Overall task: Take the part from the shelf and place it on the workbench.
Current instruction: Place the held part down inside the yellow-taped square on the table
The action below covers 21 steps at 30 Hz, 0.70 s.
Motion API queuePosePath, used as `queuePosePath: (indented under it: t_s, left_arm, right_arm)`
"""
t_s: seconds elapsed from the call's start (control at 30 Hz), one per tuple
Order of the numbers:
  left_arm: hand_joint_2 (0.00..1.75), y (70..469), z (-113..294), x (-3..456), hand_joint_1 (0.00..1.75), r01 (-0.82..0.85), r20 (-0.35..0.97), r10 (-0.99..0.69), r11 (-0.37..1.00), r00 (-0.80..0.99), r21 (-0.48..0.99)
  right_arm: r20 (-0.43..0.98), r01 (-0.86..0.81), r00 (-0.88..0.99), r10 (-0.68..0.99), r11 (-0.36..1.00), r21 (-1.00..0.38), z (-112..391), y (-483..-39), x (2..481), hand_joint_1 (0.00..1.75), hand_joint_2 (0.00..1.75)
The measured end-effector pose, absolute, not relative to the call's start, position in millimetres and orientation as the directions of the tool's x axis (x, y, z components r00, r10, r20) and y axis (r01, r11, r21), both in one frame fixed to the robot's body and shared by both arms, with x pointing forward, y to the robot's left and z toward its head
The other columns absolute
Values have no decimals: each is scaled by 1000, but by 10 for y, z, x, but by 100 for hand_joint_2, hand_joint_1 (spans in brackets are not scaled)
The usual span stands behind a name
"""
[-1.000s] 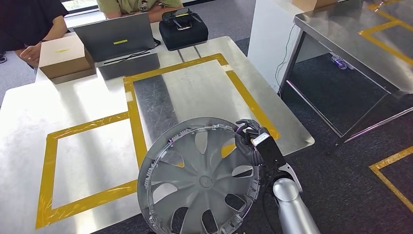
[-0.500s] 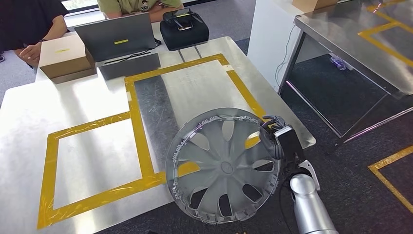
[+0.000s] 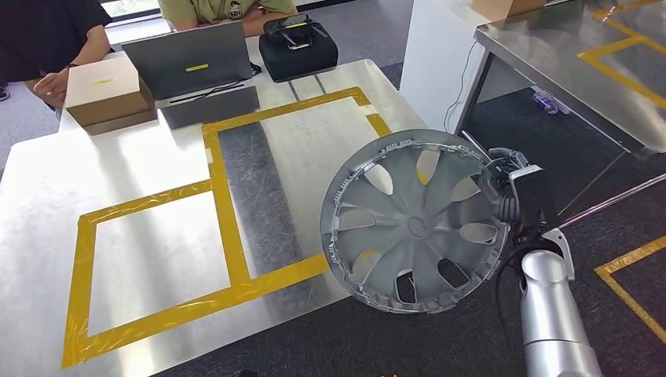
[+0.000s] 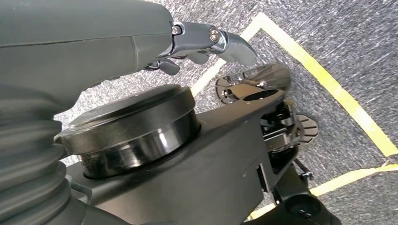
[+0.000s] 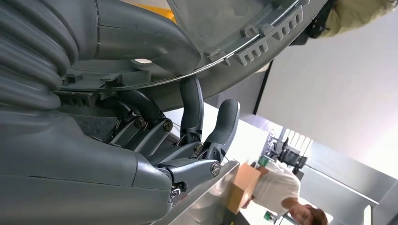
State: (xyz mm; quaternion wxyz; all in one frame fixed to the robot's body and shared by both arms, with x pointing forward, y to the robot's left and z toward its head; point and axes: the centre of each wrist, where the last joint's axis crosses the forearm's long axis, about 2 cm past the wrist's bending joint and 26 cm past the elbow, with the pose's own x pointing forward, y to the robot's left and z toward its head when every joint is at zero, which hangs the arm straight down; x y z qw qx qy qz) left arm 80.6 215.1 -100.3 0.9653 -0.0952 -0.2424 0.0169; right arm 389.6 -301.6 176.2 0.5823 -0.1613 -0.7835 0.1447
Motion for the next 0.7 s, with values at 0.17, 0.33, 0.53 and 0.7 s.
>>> queuePosePath:
  t_s: [0.17,0.33,0.53,0.7]
  left_arm:
    - [175,2142,-1000,814,0,17,462,77,980,884,-197]
    - [175,2141,-999,819,0,19,458,76,980,886,-199]
    - [175,2141,-999,823,0,19,454,75,980,888,-199]
    - [175,2141,-998,827,0,23,453,71,980,889,-198]
  right_arm:
    - [865,115,-271,422,907,-406,1849,-3123,3954,175,175]
    - [874,149,-235,425,905,-399,1902,-3256,4021,175,175]
    - [878,187,-203,433,898,-399,1951,-3435,4110,175,175]
    - [885,201,-171,433,895,-399,1921,-3500,4126,175,175]
